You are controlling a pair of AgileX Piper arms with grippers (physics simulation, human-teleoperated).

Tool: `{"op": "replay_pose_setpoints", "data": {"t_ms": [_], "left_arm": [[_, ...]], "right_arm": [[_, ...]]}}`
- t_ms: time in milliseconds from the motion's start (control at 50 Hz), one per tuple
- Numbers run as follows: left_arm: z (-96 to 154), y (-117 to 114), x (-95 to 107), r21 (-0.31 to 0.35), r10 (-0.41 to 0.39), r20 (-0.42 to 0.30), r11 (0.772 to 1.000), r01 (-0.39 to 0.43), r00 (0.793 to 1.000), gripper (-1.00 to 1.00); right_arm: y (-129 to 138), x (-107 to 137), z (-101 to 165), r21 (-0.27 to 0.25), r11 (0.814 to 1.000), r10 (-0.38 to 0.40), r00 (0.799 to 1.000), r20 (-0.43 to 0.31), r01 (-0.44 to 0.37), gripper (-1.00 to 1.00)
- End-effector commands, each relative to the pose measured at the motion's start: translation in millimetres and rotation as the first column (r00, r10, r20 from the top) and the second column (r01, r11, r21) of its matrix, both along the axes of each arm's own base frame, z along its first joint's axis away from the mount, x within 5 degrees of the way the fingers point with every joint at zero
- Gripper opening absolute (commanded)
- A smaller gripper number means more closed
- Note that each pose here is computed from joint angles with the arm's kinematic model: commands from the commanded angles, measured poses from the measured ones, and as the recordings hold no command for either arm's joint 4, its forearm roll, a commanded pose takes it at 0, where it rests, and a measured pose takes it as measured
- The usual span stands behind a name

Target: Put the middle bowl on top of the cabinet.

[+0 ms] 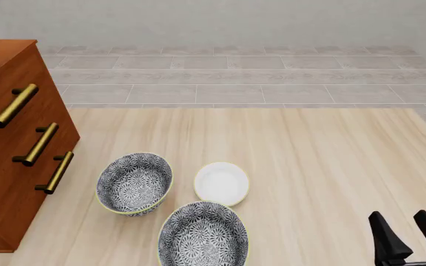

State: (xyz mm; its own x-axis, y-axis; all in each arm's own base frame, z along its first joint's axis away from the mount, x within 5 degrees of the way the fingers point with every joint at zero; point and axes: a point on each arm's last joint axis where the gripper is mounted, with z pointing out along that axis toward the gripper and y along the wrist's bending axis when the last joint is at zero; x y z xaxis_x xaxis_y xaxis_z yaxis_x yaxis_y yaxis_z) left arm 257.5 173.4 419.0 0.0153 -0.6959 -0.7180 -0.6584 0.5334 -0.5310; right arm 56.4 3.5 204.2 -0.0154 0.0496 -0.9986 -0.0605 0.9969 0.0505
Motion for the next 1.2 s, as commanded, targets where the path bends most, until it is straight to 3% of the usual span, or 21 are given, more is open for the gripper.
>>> {"op": "replay_pose_setpoints", "data": {"t_ms": [20, 260, 500, 520, 900, 1200], "left_arm": [[-23, 18, 1, 0.001, 0.043, -0.086, 0.999, -0.043, 0.995, -1.00], [-30, 23, 2, 0.000, 0.050, -0.097, 0.999, -0.050, 0.994, -1.00], [-24, 14, 1, 0.006, 0.041, -0.053, 0.999, -0.041, 0.998, -1.00], [-24, 12, 1, 0.002, 0.037, -0.050, 0.999, -0.037, 0.998, 1.00], [-20, 2, 2, 0.003, 0.016, -0.026, 1.000, -0.016, 1.000, 1.00], [-2, -14, -7, 0.011, 0.001, 0.028, 1.000, -0.001, 1.000, 1.00]], "right_arm": [[0, 0, 0, -0.002, 1.000, 0.000, 1.000, 0.000, 0.000, 1.00], [0, 0, 0, -0.004, 1.000, 0.001, 1.000, -0.002, -0.001, 1.00], [0, 0, 0, -0.004, 1.000, 0.001, 1.000, -0.003, -0.001, 1.00], [0, 0, 0, -0.004, 1.000, 0.001, 1.000, -0.003, -0.001, 1.00], [0, 0, 0, -0.002, 1.000, 0.002, 1.000, -0.003, -0.002, 1.00], [0, 0, 0, -0.002, 1.000, 0.001, 1.000, -0.001, -0.001, 1.00]]}}
